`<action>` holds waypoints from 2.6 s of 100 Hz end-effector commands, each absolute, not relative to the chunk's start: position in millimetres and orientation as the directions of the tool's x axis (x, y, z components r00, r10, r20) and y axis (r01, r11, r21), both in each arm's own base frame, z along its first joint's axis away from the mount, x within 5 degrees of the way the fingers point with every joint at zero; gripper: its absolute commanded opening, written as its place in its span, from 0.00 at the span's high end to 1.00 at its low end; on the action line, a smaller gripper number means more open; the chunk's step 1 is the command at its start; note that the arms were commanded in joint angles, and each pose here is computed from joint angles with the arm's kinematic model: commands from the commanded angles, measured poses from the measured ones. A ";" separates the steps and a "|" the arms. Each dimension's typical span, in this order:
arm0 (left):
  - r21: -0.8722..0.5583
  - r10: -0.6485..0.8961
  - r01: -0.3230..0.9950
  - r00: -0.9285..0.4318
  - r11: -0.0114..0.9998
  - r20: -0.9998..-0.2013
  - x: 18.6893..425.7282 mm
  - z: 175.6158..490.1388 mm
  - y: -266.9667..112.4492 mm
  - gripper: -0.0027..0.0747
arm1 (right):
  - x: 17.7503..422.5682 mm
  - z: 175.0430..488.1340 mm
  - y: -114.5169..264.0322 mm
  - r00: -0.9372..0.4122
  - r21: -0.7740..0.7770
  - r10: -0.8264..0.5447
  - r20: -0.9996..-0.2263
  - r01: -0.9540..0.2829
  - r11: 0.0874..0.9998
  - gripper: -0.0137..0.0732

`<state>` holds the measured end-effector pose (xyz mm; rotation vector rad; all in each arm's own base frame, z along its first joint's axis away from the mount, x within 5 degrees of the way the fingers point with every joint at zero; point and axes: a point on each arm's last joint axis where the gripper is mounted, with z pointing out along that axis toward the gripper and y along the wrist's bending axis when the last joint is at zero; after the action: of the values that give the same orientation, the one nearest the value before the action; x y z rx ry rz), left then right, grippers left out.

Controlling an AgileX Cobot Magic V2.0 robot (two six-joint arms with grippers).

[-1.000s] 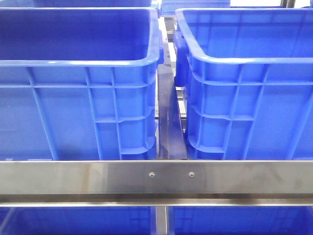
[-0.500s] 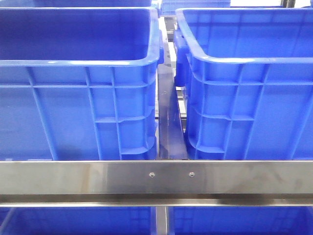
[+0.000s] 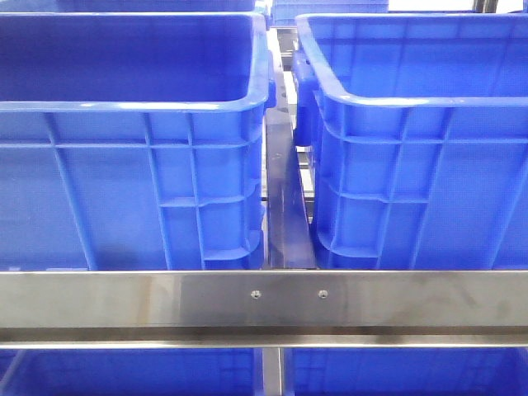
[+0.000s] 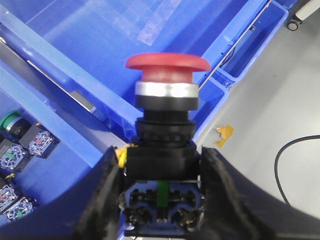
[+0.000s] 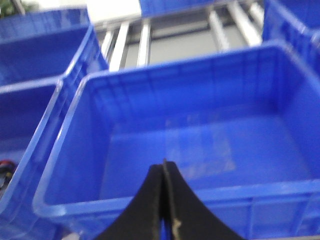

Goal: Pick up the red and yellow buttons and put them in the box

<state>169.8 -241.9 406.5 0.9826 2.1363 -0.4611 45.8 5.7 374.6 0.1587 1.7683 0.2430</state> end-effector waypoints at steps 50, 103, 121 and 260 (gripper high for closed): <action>-0.027 0.426 0.774 -0.377 0.632 -0.823 165.1 429.9 -238.4 0.99 | 78.2 381.0 21.7 -0.341 0.484 0.429 -0.836 -0.090 0.871 0.20; -0.032 0.425 0.775 -0.379 0.631 -0.822 164.9 429.8 -238.6 0.99 | 136.6 388.7 63.4 -0.546 0.742 0.509 -0.666 -0.409 0.531 0.20; -0.032 0.425 0.775 -0.379 0.631 -0.822 164.9 429.8 -238.6 0.99 | 163.2 380.4 71.5 -0.629 0.797 0.493 -0.600 -0.424 0.429 0.20; -0.031 0.429 0.774 -0.382 0.632 -0.818 164.7 429.4 -238.3 0.59 | 206.6 367.5 118.0 -0.773 0.841 0.339 -0.536 -0.454 0.294 0.62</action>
<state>170.0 -242.1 406.8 0.9811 2.1311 -0.4623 209.7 117.5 347.3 -0.0754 2.0090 1.4953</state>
